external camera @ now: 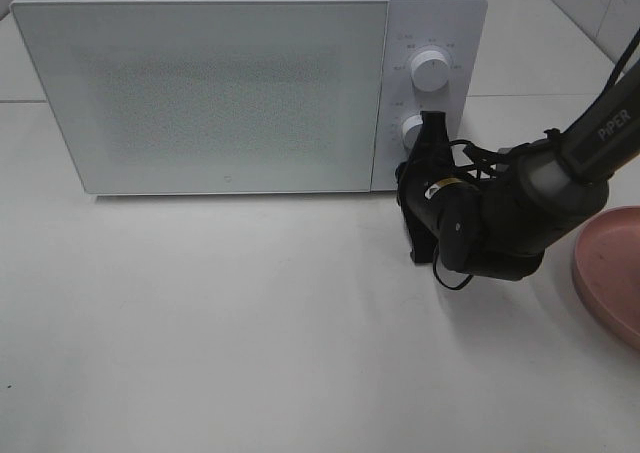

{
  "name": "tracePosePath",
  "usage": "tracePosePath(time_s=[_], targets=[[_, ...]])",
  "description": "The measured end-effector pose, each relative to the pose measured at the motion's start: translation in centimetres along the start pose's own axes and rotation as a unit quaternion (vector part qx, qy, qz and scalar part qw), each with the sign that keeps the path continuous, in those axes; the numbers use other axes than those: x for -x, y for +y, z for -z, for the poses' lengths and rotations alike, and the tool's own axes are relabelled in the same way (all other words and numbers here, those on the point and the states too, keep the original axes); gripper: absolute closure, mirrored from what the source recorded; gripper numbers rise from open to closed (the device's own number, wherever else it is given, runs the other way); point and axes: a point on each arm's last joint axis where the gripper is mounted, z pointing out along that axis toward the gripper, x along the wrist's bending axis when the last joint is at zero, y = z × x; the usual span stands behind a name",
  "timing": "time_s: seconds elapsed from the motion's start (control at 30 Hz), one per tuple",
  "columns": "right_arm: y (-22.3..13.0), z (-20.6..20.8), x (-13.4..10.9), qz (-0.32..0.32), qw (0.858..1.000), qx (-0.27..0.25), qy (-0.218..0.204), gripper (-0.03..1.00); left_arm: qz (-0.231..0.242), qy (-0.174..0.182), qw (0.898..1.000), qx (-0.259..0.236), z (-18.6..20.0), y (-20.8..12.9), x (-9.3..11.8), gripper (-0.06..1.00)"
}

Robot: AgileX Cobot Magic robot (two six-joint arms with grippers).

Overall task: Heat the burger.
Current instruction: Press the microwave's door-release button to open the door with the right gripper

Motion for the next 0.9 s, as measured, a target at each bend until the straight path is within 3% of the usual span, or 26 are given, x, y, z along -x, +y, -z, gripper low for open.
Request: tracePosePath(time_s=[0.9], targets=[[-0.23, -0.83, -0.24, 0.005, 1.0, 0.017, -0.009, 0.97, 0.0, 0.0, 1.0, 0.0, 0.0, 0.0, 0.0, -0.03]])
